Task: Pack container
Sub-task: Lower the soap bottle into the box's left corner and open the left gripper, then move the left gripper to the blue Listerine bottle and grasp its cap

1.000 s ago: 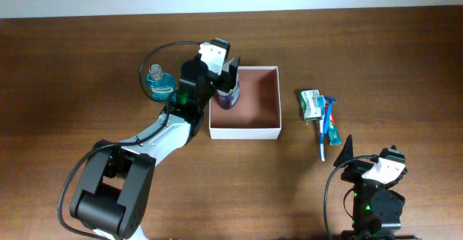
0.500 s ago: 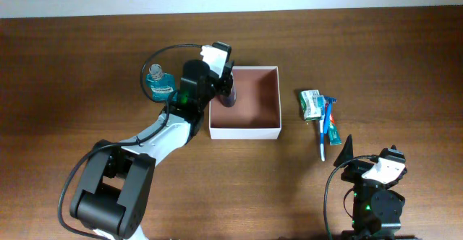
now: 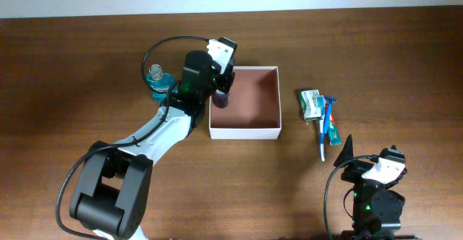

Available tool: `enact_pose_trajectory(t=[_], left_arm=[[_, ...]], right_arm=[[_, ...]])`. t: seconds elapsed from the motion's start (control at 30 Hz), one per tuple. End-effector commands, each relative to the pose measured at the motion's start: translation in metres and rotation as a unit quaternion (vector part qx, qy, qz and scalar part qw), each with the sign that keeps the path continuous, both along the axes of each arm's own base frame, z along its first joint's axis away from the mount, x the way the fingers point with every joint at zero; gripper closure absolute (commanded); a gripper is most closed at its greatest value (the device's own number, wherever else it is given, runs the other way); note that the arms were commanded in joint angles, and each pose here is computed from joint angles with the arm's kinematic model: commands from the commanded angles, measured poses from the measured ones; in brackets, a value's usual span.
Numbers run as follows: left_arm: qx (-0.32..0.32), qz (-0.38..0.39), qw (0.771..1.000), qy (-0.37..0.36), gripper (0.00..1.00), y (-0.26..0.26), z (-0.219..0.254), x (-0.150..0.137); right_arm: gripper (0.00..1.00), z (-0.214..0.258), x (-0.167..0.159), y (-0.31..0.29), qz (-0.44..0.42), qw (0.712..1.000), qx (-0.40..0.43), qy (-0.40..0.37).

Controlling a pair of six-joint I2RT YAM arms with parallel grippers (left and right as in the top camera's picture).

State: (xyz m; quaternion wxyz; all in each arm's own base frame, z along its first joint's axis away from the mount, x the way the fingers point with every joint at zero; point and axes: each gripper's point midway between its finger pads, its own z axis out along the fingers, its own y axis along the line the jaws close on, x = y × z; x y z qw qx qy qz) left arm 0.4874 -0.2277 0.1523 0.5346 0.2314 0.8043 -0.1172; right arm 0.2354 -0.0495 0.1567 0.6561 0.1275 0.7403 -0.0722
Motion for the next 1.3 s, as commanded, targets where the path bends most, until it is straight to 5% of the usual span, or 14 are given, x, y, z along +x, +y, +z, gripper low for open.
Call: enact_pose_trajectory(t=[0.0,0.2,0.27,0.63,0.87,1.17,1.27], left_arm=[[-0.004,-0.004,0.999,-0.045,0.69,-0.003,0.044,0.003],[0.001,-0.005,0.999,-0.031,0.68,-0.003,0.032,0.003],[0.004,-0.005,1.000,-0.025,0.50,-0.003,0.027,0.003],[0.004,-0.005,1.000,-0.025,0.30,-0.003,0.026,0.004],[-0.007,-0.010,0.999,-0.046,0.01,-0.003,0.051,-0.001],[-0.026,-0.006,0.995,-0.091,0.01,0.012,0.131,-0.032],[-0.006,0.048,0.995,-0.091,0.01,0.040,0.150,-0.046]], right_arm=[[0.01,-0.003,-0.001,-0.002,-0.004,1.000,-0.004,0.005],[0.02,-0.003,-0.001,-0.002,-0.004,1.000,-0.004,0.005],[0.01,-0.003,-0.001,-0.002,-0.004,1.000,-0.004,0.005],[0.01,-0.003,-0.001,-0.002,-0.004,1.000,-0.004,0.005],[0.01,-0.003,-0.001,-0.002,-0.004,1.000,-0.004,0.005],[0.02,-0.003,-0.001,-0.002,-0.004,1.000,-0.004,0.005],[0.01,-0.003,-0.001,-0.002,-0.004,1.000,-0.004,0.005]])
